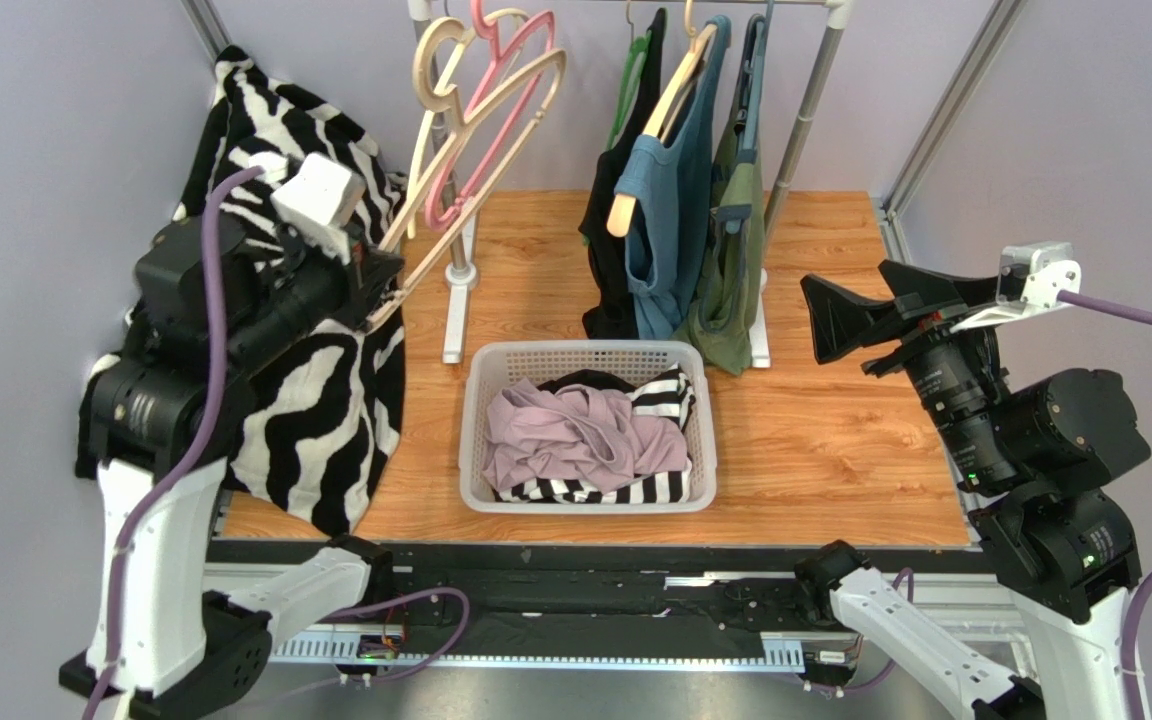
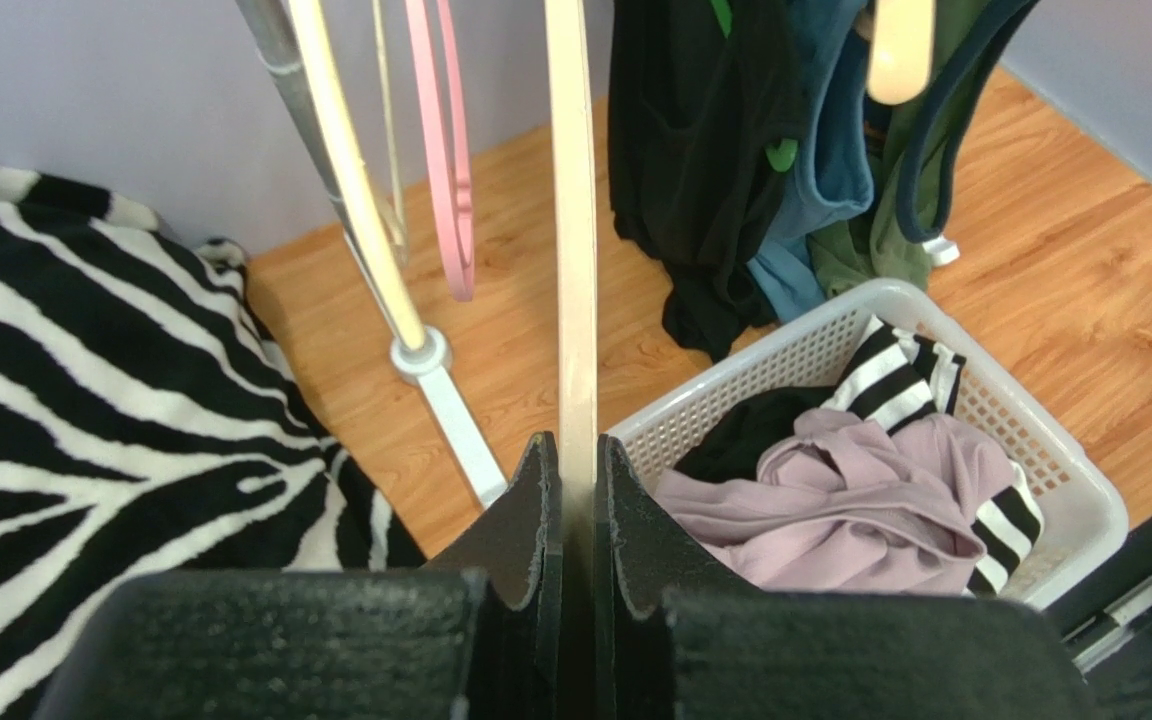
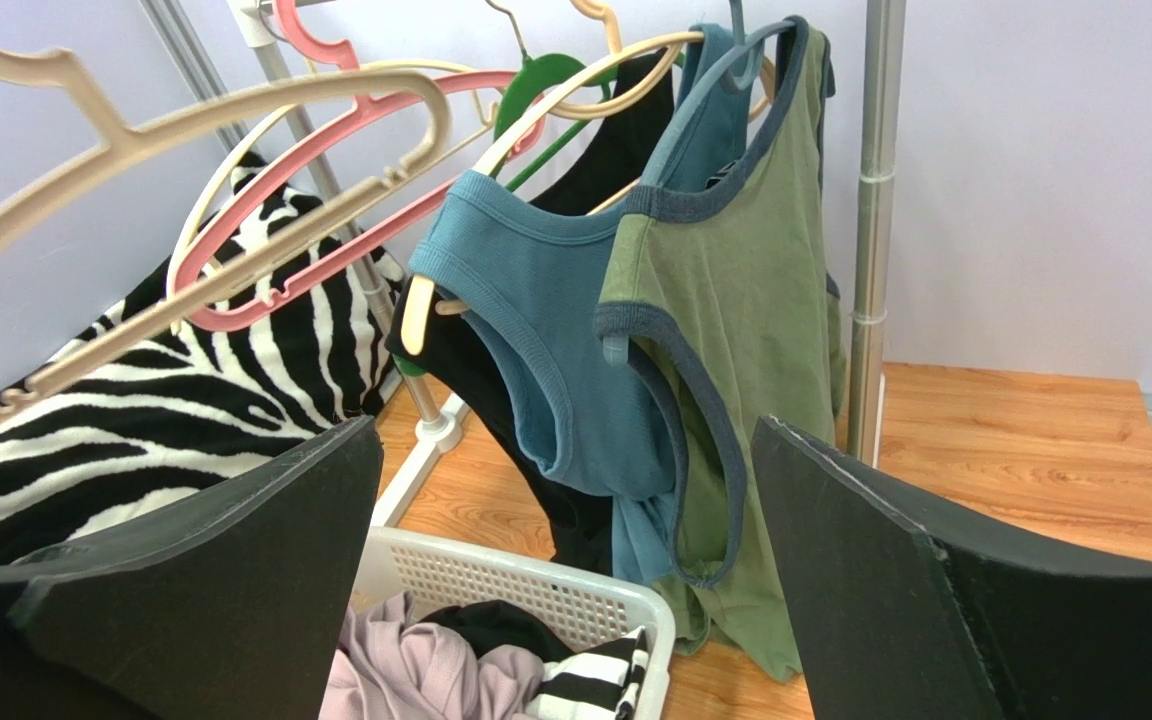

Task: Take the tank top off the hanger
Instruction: Place the hanger at the clothesline.

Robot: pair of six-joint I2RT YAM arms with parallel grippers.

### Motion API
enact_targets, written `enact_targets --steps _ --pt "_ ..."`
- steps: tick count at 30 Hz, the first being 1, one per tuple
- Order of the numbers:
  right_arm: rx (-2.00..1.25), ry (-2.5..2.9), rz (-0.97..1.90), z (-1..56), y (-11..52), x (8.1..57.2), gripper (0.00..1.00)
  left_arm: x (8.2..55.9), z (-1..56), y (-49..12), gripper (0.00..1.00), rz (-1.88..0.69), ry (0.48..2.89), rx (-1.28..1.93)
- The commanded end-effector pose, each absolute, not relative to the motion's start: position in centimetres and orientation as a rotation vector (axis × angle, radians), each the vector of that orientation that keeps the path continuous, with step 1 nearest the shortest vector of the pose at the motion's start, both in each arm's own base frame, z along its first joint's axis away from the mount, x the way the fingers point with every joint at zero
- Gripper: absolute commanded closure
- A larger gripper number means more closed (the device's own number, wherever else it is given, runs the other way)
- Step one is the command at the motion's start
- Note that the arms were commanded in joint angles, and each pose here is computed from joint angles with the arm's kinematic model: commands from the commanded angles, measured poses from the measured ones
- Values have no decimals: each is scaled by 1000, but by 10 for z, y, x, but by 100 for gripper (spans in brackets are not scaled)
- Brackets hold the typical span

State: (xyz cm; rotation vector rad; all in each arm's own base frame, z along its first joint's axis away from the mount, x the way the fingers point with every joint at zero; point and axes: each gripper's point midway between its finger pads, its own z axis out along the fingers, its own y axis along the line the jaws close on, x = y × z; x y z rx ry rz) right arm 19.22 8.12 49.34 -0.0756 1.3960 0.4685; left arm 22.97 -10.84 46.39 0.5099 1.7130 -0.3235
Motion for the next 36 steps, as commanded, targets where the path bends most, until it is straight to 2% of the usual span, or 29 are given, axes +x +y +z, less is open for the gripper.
enact_targets --steps 1,13,24,33,36 --pt "-43 1376 493 504 84 198 0 259 454 -117 100 -337 1806 473" --pt "-66 1393 570 498 103 208 0 337 481 -145 100 -341 1800 473" --pt "-74 1429 591 483 114 219 0 394 469 -153 100 -279 1827 440" --pt "-63 1481 608 465 122 231 0 402 460 -160 100 -254 1841 458" --pt "-64 1486 641 475 130 236 0 397 457 -166 100 -241 1845 489"
